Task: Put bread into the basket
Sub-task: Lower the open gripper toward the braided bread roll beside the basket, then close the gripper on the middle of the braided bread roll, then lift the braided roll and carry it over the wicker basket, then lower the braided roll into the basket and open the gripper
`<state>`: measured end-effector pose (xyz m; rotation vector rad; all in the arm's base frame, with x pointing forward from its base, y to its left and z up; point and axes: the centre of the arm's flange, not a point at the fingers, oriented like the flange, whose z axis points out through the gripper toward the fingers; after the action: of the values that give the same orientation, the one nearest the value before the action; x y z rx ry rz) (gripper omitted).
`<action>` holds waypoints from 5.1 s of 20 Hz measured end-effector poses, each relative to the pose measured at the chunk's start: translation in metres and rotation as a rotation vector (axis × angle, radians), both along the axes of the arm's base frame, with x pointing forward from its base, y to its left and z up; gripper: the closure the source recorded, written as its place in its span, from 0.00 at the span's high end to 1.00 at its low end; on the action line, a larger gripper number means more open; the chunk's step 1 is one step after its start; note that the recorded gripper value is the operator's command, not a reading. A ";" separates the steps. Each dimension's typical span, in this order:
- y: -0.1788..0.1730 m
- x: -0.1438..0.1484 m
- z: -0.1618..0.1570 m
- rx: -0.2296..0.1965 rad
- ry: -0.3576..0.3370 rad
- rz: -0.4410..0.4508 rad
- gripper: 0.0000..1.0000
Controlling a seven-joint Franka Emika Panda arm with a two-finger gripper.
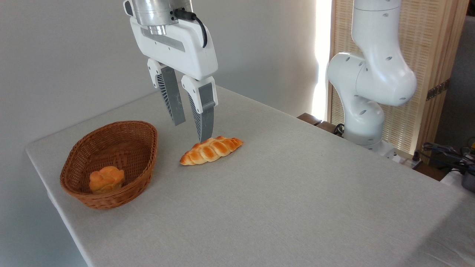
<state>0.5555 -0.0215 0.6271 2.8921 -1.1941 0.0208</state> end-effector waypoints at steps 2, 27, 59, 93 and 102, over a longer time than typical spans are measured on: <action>0.000 0.000 0.000 0.000 0.001 0.000 1.00; -0.103 -0.051 -0.107 -0.124 0.208 -0.125 1.00; -0.189 -0.089 -0.234 -0.094 0.204 -0.228 0.32; -0.228 -0.029 -0.108 -0.064 0.023 -0.410 0.38; -0.270 0.025 -0.136 -0.191 -0.160 -0.268 0.75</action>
<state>0.5808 -0.2916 0.4914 2.5866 -1.5038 0.3482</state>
